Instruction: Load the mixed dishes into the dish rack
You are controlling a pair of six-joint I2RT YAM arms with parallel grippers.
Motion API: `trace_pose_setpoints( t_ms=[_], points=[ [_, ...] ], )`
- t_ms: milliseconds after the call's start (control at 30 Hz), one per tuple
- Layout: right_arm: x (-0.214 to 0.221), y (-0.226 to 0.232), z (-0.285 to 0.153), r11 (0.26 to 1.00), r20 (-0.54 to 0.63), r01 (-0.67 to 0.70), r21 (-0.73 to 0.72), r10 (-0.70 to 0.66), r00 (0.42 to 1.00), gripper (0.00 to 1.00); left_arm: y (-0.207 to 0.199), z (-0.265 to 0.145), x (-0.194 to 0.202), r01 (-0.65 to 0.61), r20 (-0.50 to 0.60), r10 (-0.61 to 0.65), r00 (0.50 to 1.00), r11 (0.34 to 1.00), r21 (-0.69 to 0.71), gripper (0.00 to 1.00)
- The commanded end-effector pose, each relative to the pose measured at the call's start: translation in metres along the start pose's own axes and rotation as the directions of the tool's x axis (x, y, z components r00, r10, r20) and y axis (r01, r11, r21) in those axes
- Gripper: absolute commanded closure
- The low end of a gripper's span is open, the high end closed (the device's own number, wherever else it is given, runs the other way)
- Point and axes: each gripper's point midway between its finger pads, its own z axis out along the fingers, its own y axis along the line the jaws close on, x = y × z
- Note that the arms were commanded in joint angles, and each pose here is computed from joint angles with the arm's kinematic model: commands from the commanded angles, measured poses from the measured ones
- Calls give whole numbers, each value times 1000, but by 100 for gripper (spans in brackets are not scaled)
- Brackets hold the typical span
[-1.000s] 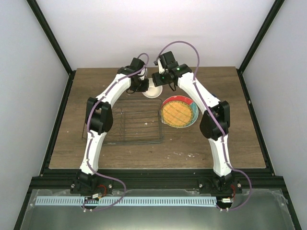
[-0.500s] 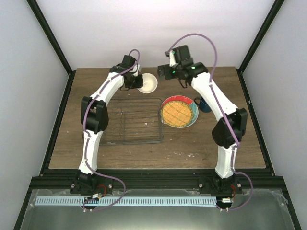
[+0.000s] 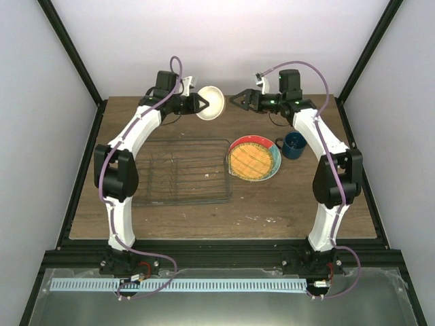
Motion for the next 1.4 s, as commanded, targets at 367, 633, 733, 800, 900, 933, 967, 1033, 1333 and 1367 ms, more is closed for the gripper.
trace_pose_setpoints(
  t_ms=[367, 633, 733, 800, 900, 933, 967, 1033, 1333, 1367],
  points=[
    [18, 14, 23, 975, -72, -45, -219, 30, 997, 0, -45, 1, -6, -70, 36, 66, 997, 986, 150, 100],
    [27, 19, 47, 966, -104, -64, -249, 39, 994, 0, -53, 12, -4, -71, 17, 69, 997, 982, 176, 100],
    [29, 23, 53, 961, -113, -65, -267, 35, 993, 0, -54, 13, -4, -72, 15, 71, 997, 981, 179, 100],
    [29, 25, 56, 959, -118, -64, -277, 32, 992, 0, -54, 14, -3, -74, 12, 73, 997, 981, 181, 100],
    [28, 26, 56, 956, -117, -59, -286, 26, 993, 3, -54, 14, -2, -74, 9, 74, 997, 980, 183, 100],
    [27, 27, 56, 956, -116, -56, -289, 23, 993, 7, -54, 14, -2, -73, 7, 73, 997, 980, 185, 100],
    [27, 29, 55, 955, -115, -51, -293, 18, 993, 10, -54, 15, -2, -71, 5, 72, 997, 980, 186, 100],
    [26, 30, 54, 955, -112, -44, -294, 12, 994, 16, -53, 15, -1, -70, 3, 70, 998, 980, 186, 100],
    [26, 31, 51, 961, -109, -17, -278, -14, 994, 32, -47, 17, 4, -63, -13, 66, 998, 982, 178, 100],
    [27, 31, 52, 959, -111, -18, -282, -14, 994, 38, -47, 17, 5, -62, -13, 66, 998, 981, 181, 100]
  ],
)
